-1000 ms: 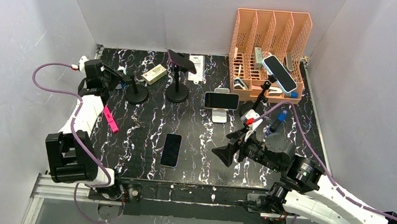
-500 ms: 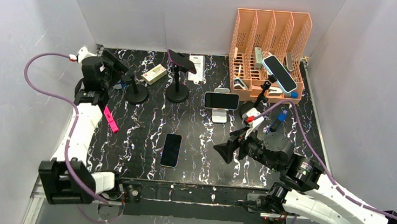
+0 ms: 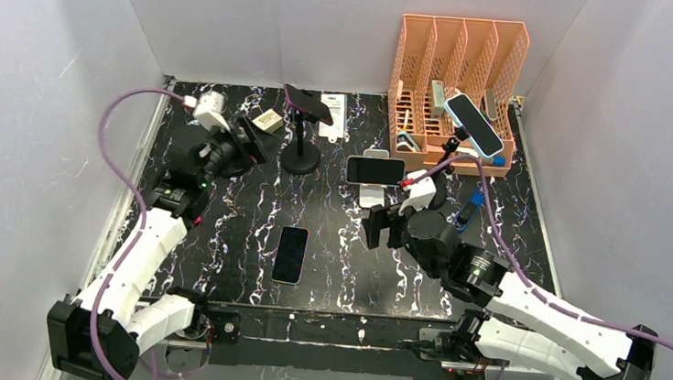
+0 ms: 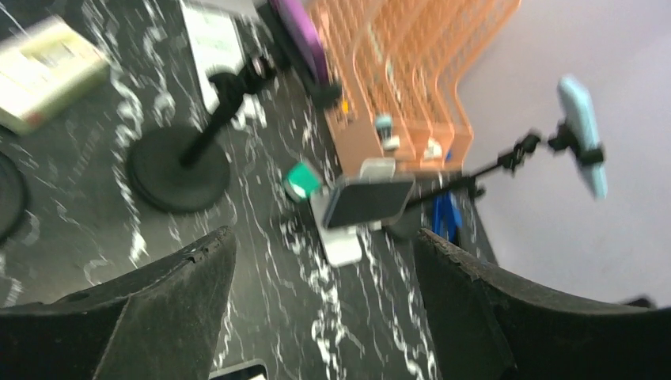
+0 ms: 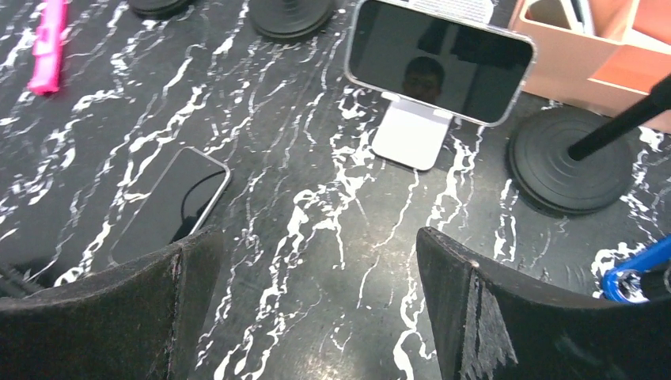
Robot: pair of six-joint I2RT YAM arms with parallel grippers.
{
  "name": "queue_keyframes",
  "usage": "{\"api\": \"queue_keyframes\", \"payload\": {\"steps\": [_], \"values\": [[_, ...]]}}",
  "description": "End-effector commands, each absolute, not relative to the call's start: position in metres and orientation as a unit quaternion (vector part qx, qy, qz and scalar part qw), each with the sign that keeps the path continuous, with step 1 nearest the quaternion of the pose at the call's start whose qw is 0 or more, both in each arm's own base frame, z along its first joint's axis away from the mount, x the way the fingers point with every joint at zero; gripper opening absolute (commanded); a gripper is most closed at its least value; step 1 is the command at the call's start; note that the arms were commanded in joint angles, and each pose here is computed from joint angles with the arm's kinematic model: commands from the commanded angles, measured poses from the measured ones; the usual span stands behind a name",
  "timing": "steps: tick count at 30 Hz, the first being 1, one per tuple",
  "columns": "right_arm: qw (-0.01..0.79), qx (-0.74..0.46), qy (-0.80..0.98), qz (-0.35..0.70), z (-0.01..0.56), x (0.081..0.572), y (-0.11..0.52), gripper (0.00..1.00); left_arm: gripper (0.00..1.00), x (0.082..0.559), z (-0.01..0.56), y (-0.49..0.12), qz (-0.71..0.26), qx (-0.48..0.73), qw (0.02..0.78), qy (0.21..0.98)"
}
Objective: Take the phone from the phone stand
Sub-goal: Place the phone stand at the center of the board.
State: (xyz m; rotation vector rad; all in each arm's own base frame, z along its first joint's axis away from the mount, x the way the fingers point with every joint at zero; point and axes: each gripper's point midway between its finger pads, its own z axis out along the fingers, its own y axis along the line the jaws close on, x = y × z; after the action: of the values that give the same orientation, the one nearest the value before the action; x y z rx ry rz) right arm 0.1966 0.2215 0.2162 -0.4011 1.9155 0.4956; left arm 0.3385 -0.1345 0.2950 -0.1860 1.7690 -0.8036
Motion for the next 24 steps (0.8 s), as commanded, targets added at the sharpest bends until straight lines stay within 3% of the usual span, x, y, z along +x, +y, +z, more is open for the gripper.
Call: {"api": "queue_keyframes", "payload": {"steps": [1,8,15,24], "values": [[0.579,-0.097,0.79,0.175,0.244,0.224,0.216,0.99,0.8,0.319,0.267,-0.177,-0.364,0.011,0.514,0.776],[0.601,-0.06,0.782,0.156,0.297,0.258,0.216,0.99,0.79,0.321,0.258,-0.202,-0.367,0.083,0.51,0.774],[0.613,0.021,0.774,0.158,0.333,0.302,0.17,0.99,0.79,0.305,0.247,-0.21,-0.39,0.099,0.527,0.748],[0.647,0.04,0.747,0.145,0.336,0.282,0.132,0.98,0.78,0.286,0.249,-0.218,-0.385,0.127,0.536,0.741]]}}
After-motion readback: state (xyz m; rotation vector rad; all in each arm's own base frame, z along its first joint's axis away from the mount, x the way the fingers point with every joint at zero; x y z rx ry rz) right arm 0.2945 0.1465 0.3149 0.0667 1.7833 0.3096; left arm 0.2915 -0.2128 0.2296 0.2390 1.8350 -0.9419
